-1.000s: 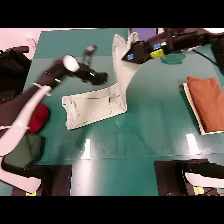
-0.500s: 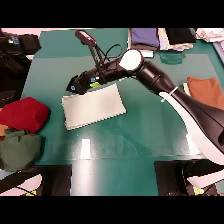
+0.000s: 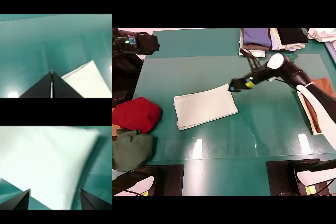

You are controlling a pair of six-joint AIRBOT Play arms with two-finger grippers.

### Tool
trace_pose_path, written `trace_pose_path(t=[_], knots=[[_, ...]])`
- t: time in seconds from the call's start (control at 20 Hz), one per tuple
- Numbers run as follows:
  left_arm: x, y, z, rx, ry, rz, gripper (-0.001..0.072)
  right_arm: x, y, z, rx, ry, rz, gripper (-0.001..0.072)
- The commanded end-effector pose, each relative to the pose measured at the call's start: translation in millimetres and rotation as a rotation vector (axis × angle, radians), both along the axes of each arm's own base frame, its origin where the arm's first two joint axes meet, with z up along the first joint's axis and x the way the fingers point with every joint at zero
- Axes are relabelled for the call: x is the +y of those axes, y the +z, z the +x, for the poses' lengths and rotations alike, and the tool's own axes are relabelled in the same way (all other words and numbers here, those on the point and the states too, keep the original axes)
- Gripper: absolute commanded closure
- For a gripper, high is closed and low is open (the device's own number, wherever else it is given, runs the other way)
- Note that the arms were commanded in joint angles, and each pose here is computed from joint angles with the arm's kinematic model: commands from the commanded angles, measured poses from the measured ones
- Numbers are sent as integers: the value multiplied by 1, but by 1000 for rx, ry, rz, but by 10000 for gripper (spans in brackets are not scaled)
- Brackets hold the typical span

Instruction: Fold the shirts.

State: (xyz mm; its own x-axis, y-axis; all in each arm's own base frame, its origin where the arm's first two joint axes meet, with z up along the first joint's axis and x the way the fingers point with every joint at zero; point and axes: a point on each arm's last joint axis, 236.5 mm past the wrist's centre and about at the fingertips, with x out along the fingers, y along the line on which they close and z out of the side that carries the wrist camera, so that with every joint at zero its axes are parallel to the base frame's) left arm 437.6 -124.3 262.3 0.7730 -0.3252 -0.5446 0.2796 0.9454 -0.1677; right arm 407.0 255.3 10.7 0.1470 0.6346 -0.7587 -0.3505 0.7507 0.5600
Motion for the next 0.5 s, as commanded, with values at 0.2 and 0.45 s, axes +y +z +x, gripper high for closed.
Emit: trace_pose_path(t=[0.2, 0.45], knots=[[-21, -13, 3, 22, -47, -9, 679, 29, -75, -10, 298, -68, 139, 39], [-25, -12, 1, 27, -55, -28, 679, 111, -92, -18, 280, 77, 151, 407]])
